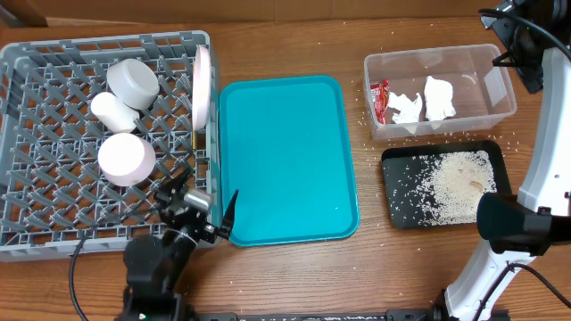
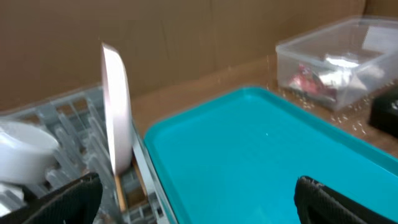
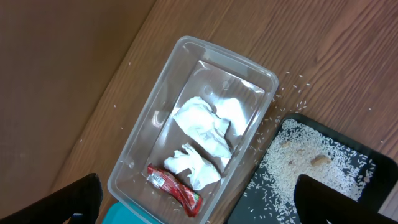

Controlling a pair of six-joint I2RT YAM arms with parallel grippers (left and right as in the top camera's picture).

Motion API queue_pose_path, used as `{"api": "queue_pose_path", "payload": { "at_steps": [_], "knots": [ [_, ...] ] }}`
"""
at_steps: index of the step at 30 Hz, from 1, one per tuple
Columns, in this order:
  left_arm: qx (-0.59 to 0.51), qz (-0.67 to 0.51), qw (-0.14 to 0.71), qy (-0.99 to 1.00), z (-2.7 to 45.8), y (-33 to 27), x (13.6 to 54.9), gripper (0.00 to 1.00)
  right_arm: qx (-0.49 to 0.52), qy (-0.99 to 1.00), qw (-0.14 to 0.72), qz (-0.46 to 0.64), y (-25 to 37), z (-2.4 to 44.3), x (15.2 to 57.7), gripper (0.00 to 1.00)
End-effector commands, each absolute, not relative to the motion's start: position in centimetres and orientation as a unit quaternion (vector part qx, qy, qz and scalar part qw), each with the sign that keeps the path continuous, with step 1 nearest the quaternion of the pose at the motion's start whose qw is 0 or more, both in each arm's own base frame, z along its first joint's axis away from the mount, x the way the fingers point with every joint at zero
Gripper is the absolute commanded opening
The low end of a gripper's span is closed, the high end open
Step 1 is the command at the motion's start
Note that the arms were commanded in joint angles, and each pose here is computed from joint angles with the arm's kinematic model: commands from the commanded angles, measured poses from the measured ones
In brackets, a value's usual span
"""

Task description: Sort waste into correct bins and load items into the dishwasher

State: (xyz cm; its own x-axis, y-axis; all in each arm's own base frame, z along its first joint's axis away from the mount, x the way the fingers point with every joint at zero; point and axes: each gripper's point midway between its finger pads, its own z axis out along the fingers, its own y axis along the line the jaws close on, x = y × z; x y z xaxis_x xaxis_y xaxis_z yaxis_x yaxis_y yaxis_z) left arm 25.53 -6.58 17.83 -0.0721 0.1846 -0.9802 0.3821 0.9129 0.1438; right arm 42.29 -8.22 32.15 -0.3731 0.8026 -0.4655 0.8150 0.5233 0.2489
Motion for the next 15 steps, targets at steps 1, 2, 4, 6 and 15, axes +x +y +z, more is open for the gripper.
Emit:
{"api": "queue_pose_path", "payload": {
  "at_steps": [1, 2, 4, 6, 15],
  "knots": [
    [0.198, -0.058, 0.682, 0.702, 17.5, -6.4, 25.3, 1.00, 0.485, 0.829, 0.278, -0.012, -8.2, 32.3, 42.4, 1.00],
    [0.192, -0.049, 0.690, 0.696, 17.5, -6.1, 25.3, 1.00, 0.485, 0.829, 0.278, -0.012, -8.2, 32.3, 42.4, 1.00],
    [0.182, -0.037, 0.701, 0.689, 17.3, -5.6, 25.2, 1.00, 0.485, 0.829, 0.278, -0.012, -8.2, 32.3, 42.4, 1.00],
    [0.169, -0.023, 0.702, 0.692, 17.4, -4.9, 25.2, 1.00, 0.485, 0.829, 0.278, -0.012, -8.2, 32.3, 42.4, 1.00],
    [0.126, 0.009, 0.684, 0.719, 15.9, -3.1, 24.4, 1.00, 0.485, 0.829, 0.278, -0.012, -8.2, 32.3, 42.4, 1.00]
  ]
}}
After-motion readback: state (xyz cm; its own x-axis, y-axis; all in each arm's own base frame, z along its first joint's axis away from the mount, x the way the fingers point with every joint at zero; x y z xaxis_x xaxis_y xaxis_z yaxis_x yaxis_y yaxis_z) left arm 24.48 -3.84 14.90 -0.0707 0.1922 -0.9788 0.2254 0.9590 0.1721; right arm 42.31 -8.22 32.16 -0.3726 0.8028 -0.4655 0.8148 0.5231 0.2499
